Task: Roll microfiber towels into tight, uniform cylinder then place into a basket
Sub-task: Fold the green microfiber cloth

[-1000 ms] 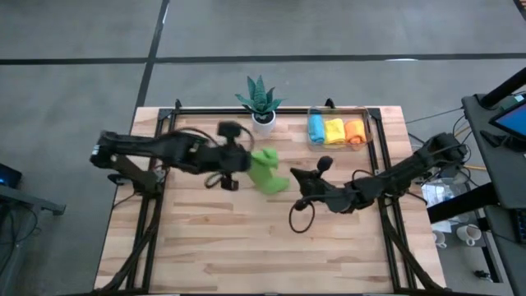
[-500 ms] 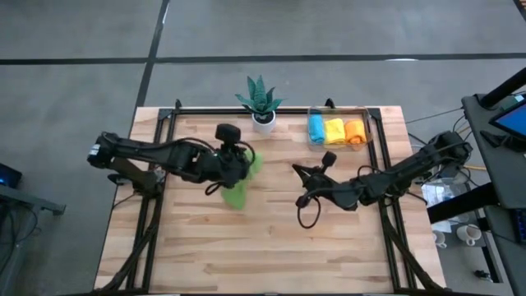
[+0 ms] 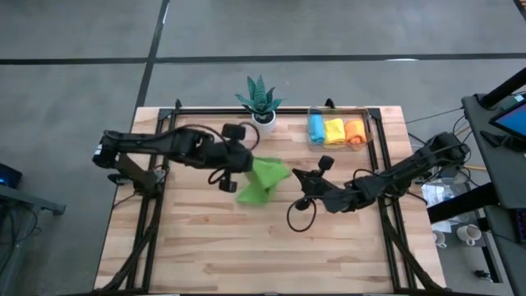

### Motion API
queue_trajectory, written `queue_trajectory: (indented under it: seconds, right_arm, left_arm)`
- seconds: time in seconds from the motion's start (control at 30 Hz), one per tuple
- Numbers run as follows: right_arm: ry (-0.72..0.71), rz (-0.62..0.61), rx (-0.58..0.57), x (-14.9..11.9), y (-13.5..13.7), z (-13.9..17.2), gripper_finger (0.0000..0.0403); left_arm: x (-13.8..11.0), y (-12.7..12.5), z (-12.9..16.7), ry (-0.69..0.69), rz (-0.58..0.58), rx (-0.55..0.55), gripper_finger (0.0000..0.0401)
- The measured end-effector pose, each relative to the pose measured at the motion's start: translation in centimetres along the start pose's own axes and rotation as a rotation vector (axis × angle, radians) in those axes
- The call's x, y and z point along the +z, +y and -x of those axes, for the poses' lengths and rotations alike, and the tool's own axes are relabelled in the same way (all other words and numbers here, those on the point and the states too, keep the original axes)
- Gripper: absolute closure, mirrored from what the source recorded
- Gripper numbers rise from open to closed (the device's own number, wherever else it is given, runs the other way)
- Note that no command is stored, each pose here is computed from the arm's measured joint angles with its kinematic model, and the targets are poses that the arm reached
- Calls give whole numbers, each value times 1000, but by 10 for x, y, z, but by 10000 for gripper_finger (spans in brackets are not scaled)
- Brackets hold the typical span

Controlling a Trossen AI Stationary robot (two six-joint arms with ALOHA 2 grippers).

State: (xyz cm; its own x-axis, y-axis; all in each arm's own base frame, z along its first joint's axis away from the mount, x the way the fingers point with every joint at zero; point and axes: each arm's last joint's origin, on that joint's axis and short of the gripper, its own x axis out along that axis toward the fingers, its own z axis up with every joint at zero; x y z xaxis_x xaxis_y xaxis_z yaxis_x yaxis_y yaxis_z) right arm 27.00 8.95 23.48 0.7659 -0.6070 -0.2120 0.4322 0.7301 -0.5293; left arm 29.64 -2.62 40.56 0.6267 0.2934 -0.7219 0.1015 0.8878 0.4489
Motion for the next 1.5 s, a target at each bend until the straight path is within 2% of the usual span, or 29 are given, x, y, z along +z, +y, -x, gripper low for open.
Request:
queue_trajectory:
  seconds: [0.07,0.13,0.3,0.37,0.47,0.57,0.67,0.8,0.87,0.93,1.03,1.23,1.33,1.5]
  right_arm:
    - [16,5,3,-2,0,0,394]
    - [15,-2,1,-2,-1,0,394]
    - [6,-20,13,0,-1,0,387]
    - [3,-35,51,0,0,-1,375]
    - [19,-89,192,-10,2,-11,346]
    - [69,-104,309,-30,8,-24,312]
    - [41,-104,385,-39,12,-33,283]
    - [-10,-65,496,-43,18,-40,261]
    - [-30,-55,557,-41,20,-42,258]
    - [-43,-54,609,-40,23,-43,257]
    - [-26,-61,674,-43,29,-44,257]
    - [29,-64,697,-53,39,-46,257]
    - [10,-67,727,-50,42,-41,257]
    - [-5,-118,770,-44,41,-37,257]
  left_arm:
    - [-7,-4,-1,80,30,-28,401]
    - [-10,-4,1,103,61,-24,401]
    - [-12,3,8,101,71,117,401]
    - [-13,5,8,105,75,122,401]
    - [-13,4,8,102,75,99,401]
    - [-12,0,8,82,75,12,401]
    - [-9,-6,10,31,118,-189,401]
    - [2,-13,13,-103,184,-471,401]
    - [6,-16,16,-153,178,-525,401]
    - [8,-16,17,-166,171,-511,401]
    - [5,-12,18,-137,176,-409,401]
    - [4,-7,13,-98,163,-196,401]
    - [4,-6,6,-74,161,-159,401]
    - [6,-7,-4,-50,138,-155,401]
